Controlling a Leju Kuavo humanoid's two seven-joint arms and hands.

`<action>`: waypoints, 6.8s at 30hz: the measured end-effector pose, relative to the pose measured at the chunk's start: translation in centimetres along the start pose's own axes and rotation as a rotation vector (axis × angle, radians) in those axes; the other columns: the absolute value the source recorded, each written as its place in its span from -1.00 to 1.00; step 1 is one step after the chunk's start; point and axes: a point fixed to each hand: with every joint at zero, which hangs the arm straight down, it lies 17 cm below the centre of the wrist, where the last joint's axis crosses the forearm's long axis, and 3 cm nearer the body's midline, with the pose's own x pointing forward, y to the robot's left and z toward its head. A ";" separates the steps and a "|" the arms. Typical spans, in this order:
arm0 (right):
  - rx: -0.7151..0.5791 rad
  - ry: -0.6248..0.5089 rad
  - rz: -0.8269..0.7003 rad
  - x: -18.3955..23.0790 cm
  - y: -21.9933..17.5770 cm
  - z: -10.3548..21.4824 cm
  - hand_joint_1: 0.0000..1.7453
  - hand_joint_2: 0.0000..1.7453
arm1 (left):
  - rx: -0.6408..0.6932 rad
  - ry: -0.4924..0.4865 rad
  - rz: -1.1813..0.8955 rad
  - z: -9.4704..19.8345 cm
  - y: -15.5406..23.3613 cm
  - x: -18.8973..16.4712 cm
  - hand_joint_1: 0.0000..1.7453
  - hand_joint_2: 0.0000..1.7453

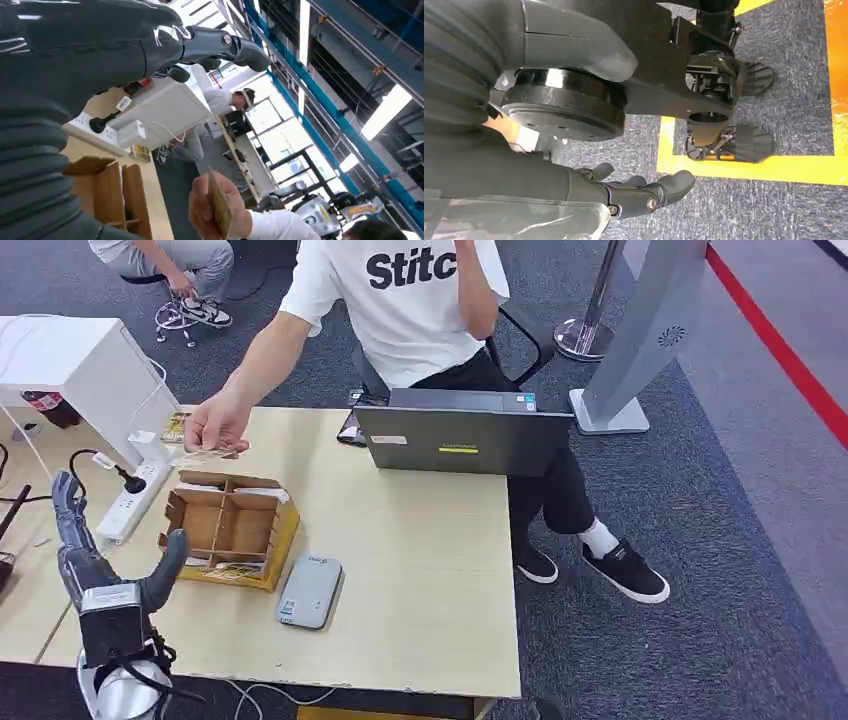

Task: Pass the card to the sensor for recognition and then transmit it.

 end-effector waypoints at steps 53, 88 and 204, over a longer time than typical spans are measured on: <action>0.034 0.034 0.043 2.1 1.2 0.5 -1.00 1.00 | -0.648 -0.340 -0.680 -3.0 -15.8 -5.6 1.00 1.00; 0.022 0.042 0.067 2.2 0.6 0.5 -1.00 1.00 | -1.177 -0.331 -0.600 9.5 -21.1 -5.9 1.00 1.00; 0.035 0.042 0.016 0.7 -0.9 0.2 -1.00 1.00 | -1.011 -0.369 -0.734 10.5 -10.3 -6.0 -1.00 1.00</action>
